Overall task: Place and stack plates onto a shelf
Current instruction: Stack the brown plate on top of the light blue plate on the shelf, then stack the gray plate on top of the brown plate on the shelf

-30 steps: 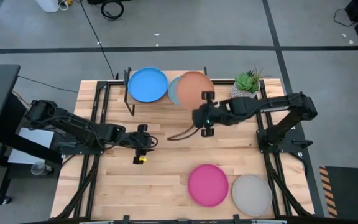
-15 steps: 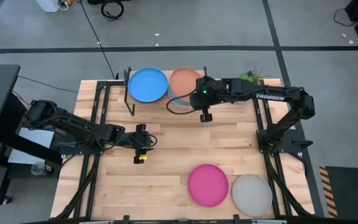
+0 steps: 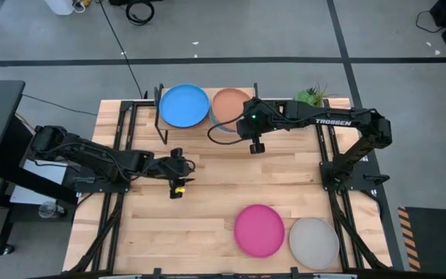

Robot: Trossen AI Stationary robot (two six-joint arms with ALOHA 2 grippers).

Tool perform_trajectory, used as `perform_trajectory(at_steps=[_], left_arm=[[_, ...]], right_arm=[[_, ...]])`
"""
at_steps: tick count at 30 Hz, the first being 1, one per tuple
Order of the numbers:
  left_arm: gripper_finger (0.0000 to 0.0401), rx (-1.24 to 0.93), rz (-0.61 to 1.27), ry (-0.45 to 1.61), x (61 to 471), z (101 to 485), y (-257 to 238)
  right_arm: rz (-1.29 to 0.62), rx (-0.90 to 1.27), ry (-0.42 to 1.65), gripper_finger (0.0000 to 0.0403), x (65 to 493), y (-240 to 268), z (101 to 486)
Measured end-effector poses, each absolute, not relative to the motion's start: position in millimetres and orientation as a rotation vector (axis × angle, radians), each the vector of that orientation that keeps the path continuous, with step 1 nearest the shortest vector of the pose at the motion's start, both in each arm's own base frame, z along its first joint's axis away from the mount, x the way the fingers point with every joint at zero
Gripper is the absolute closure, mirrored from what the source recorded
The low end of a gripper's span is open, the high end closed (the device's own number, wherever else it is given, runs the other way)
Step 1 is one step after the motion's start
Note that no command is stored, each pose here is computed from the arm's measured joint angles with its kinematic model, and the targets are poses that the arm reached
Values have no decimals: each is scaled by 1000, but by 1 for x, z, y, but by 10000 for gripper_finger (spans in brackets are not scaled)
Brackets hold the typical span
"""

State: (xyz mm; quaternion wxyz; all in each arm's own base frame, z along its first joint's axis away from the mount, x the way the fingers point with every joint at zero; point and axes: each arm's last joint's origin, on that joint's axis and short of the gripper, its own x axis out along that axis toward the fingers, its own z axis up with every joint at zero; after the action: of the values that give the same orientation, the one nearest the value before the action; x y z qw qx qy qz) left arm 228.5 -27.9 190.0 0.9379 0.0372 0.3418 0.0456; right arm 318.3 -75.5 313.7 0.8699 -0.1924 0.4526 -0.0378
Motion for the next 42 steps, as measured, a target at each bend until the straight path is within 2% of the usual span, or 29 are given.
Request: perform_trajectory(at_steps=[13, 18, 23, 27, 37, 42], left_arm=[[251, 79, 93, 685, 229, 194, -27], [251, 79, 94, 699, 229, 193, -27], [250, 69, 99, 716, 225, 194, -27], [251, 67, 101, 727, 222, 195, -26], [251, 74, 103, 772, 219, 192, -26], [250, 74, 103, 770, 219, 192, -26]], right_arm=[[-141, -398, 944, 310, 319, -78, 317], [-206, -411, 986, 306, 316, -66, 332], [-167, -298, 1005, 307, 313, -45, 336], [-144, -196, 1070, 307, 311, -23, 318], [-206, -160, 1129, 308, 296, 41, 267], [-182, -10, 1131, 307, 289, 58, 238]])
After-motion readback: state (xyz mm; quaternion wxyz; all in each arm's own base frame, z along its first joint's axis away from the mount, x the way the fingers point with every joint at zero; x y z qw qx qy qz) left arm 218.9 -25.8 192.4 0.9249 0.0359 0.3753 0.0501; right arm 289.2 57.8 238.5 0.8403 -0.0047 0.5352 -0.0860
